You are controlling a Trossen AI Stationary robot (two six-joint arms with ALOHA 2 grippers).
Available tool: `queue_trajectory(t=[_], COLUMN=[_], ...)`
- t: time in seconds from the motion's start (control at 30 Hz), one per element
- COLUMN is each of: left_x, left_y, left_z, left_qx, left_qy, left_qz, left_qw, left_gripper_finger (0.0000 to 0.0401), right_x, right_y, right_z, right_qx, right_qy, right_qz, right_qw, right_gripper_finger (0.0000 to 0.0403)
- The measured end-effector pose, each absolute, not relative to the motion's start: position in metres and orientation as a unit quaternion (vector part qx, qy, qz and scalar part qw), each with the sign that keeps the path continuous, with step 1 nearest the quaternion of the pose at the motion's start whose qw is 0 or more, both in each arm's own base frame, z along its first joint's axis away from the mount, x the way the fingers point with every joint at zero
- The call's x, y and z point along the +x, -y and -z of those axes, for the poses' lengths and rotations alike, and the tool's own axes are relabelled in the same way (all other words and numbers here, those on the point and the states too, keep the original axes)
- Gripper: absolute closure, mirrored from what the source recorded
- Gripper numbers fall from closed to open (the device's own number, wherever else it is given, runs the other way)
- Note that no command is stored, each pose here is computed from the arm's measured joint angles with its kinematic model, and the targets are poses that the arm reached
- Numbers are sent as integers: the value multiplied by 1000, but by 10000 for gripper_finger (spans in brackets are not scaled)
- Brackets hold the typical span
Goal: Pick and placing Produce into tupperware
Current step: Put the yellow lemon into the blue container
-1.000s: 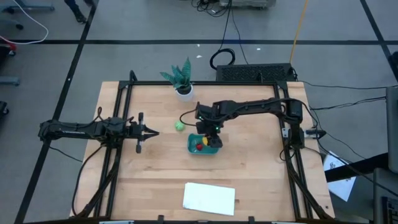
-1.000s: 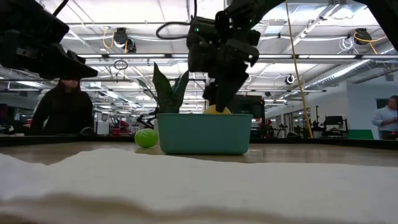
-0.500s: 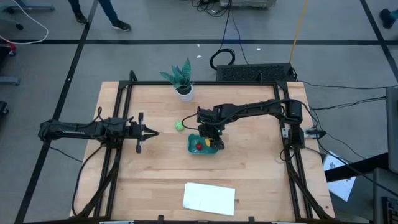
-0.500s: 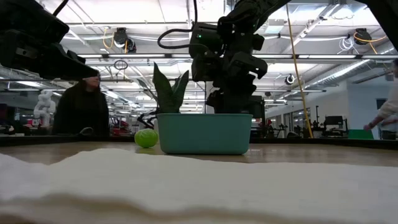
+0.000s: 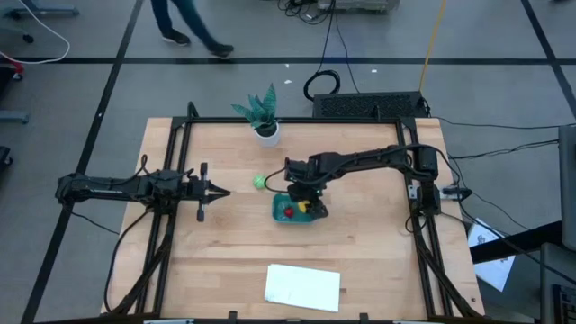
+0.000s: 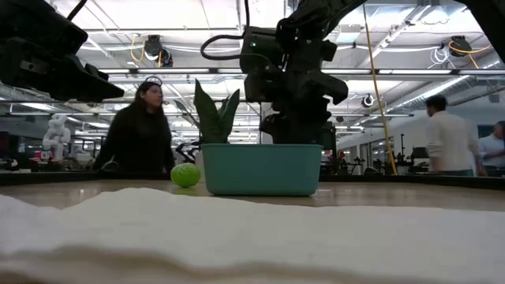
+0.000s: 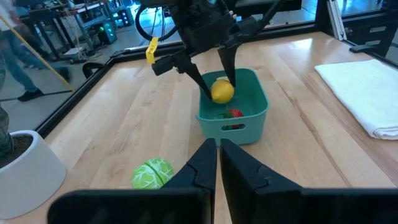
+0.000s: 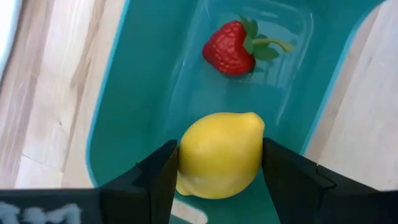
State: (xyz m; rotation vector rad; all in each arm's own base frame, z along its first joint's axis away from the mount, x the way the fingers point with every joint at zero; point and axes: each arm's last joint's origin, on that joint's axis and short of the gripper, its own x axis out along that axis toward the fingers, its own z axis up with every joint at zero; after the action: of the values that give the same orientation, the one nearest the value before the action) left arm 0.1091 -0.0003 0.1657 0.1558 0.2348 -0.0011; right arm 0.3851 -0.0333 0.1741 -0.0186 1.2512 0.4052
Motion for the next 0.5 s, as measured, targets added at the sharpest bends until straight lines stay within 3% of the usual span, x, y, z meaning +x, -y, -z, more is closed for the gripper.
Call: queue_trajectory(t=[0.5], left_x=[109], left_y=[0], left_z=[-166], left_qx=[78], left_qy=[-117], left_qz=[1], left_qw=[990], left_gripper_finger=[375], right_x=[382], right_y=[35], right_z=[-174], right_qx=[-2], right_qy=[-589], right_qz=[-202], right_qw=[783], right_gripper_finger=[204])
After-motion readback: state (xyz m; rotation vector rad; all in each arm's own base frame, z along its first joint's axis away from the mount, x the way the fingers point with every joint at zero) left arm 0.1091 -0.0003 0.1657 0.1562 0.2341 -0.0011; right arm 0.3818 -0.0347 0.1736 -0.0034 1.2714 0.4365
